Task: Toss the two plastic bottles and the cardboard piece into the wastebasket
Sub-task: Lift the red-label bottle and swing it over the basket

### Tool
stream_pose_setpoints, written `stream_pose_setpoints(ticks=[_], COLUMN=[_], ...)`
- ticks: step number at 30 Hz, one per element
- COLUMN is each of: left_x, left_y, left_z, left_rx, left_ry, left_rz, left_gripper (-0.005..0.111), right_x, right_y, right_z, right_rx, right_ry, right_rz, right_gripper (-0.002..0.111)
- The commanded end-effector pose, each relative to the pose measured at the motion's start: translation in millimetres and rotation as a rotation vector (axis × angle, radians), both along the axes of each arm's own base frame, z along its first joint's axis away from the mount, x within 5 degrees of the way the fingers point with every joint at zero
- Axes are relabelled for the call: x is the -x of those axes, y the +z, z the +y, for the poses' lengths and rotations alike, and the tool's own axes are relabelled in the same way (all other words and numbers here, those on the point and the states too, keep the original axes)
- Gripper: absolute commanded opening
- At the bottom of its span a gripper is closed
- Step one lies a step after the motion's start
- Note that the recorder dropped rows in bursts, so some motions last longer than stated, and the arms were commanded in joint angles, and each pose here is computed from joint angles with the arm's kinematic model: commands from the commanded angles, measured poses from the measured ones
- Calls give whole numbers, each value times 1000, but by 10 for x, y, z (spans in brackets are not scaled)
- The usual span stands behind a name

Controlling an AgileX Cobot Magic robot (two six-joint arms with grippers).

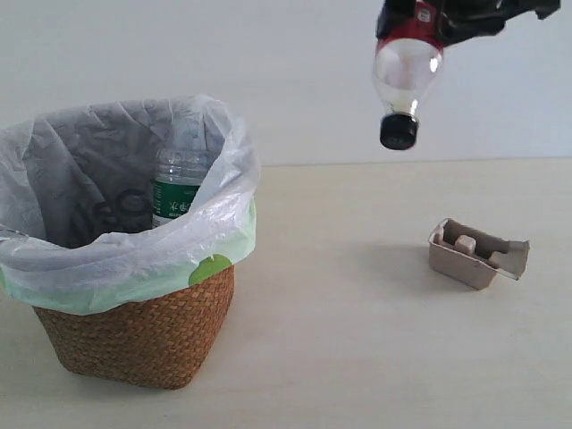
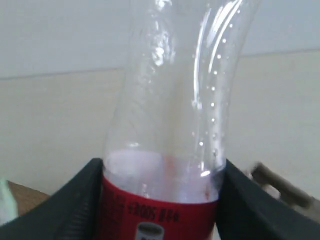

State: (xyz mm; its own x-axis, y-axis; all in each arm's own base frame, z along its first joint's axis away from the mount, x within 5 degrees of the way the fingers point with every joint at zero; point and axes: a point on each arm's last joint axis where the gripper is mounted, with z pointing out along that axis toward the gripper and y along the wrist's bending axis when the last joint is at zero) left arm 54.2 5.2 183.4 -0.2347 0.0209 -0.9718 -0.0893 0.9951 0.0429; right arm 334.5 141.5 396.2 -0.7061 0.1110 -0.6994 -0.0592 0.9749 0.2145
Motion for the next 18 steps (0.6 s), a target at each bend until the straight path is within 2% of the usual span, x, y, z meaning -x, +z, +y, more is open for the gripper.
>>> stream_pose_setpoints(ticks=[1,3,4,6,8,11,15,17,18], left_x=[2,2,2,2,2,2,2,2,2], left_y=[20,20,20,20,20,20,20,20,20], left_z=[1,1,1,1,1,1,1,1,1], left_rx=[9,9,9,9,9,9,9,9,9], left_ry=[4,4,4,4,4,4,4,4,4], left_rz=[-14,-14,-14,-14,-14,-14,-14,-14,-14], left_gripper=[108,108,108,108,108,108,108,108,108], right_x=[-55,-52,-26,34,83,114,83,39,-15], right_y=[-229,-233,-152,19,119,124,55,15,-28], right_z=[30,193,386,605,713,795,821,765,682], right_rx=[14,-131,-335,-574,-683,-699,-639,-545,-450], right_ry=[-32,63,175,324,406,434,461,457,432], right_rz=[145,162,151,101,65,57,38,1,-25], right_gripper=[0,0,0,0,0,0,0,0,0])
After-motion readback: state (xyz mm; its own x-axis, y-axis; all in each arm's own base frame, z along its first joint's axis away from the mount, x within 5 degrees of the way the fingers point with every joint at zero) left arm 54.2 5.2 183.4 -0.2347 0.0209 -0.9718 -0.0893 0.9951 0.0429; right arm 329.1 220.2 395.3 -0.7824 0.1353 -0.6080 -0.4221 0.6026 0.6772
